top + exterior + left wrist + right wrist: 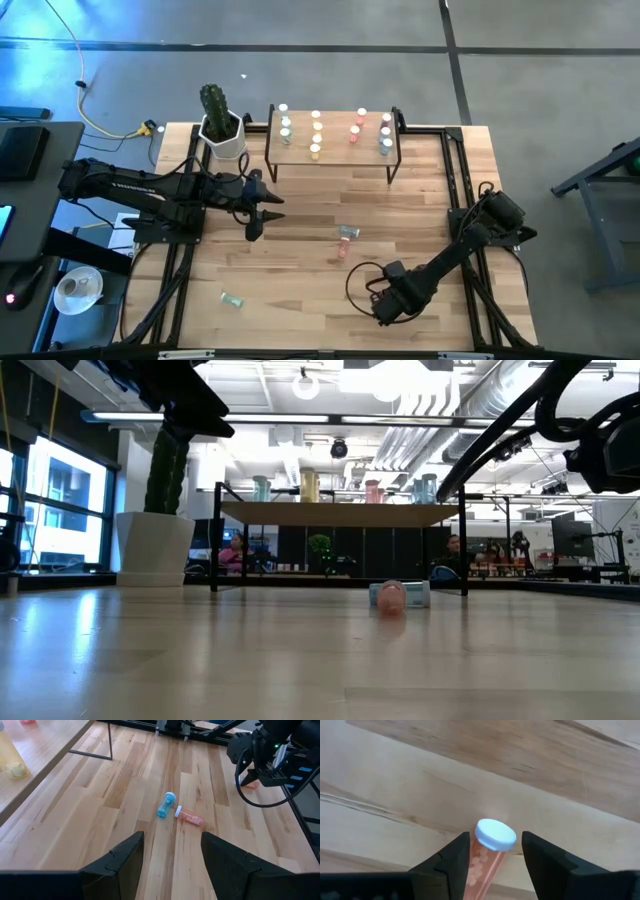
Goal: Pick and place medicine bottles onto shelf by color
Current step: Put the orange pill bottle on the shelf
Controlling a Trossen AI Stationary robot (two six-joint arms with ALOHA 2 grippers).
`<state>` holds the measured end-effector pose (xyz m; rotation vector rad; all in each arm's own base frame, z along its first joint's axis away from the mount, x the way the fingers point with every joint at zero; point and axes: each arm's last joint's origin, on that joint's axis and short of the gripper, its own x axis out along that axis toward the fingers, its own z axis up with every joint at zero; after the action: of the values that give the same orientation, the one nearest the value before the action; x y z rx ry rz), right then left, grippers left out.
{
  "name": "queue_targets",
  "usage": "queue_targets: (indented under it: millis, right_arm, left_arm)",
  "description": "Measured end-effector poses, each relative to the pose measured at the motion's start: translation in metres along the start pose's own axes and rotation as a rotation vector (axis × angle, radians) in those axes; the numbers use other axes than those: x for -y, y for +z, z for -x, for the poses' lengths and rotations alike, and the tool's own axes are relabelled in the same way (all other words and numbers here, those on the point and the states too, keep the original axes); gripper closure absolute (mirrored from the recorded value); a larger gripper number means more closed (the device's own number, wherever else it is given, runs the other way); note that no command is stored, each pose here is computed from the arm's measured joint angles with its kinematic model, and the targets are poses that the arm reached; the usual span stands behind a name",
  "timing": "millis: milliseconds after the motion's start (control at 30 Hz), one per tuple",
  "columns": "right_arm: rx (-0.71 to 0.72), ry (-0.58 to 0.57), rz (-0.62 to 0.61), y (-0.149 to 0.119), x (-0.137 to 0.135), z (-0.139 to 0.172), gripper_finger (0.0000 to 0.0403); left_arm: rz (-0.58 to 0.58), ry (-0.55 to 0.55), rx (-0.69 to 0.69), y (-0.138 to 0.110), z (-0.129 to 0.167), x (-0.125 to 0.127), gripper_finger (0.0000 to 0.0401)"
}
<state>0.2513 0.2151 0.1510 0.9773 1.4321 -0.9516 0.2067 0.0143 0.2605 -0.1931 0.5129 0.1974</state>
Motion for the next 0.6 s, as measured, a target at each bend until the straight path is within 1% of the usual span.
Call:
queue_targets:
  millis: [167,433,600]
  right_arm:
    - [0.003,0.002,0.0,0.0001,-0.0001,0.0,0.0237]
    - [-0.011,0.019,0.002,-0.0008,-0.0019,0.0001,0.0291]
    - [-0.011,0.018,0.02,-0.0008,-0.0018,0.0,0.0307]
  left_arm:
    - [0.0,0.0,0.0,0.0,0.0,0.0,0.0213]
    - [0.0,0.0,0.0,0.0,0.0,0.0,0.0213]
    - [0.0,0.0,0.0,0.0,0.0001,0.0,0.0213]
